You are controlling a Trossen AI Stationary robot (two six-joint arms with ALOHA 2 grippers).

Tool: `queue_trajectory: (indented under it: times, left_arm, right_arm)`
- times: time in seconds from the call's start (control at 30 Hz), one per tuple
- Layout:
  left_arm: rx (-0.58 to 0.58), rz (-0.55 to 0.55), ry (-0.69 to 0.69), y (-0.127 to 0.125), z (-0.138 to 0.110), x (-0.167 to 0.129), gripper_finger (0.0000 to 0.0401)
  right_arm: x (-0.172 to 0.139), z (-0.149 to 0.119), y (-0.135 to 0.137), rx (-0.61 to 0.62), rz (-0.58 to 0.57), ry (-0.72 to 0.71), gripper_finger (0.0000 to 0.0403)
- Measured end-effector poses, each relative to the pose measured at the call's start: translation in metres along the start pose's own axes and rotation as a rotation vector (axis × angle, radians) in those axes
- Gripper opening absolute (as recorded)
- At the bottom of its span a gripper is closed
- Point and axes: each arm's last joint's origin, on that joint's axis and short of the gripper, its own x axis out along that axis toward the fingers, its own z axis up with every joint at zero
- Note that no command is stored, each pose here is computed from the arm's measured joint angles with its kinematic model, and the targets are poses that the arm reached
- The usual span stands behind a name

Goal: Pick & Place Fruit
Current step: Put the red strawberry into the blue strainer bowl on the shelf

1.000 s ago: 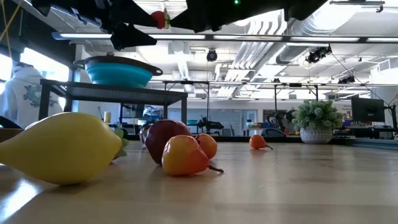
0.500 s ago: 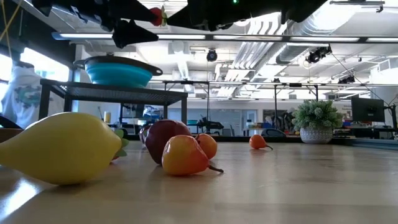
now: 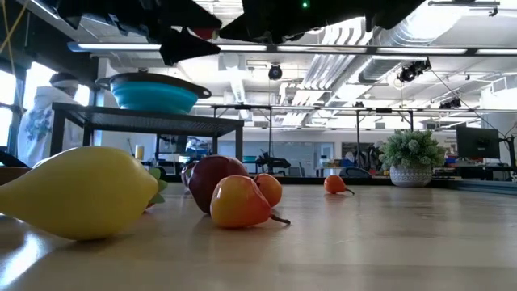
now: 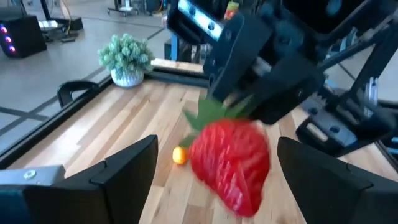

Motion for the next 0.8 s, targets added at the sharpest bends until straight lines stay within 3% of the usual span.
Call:
queue_trajectory:
  times: [0.8]
  left_arm:
    - [-0.003, 0.000, -0.012, 0.0000, 0.0016, -0.0006, 0.0310]
  right_arm:
    - [-0.0003, -0.0036, -0.0002, -0.016, -0.034, 0.046, 0.0004]
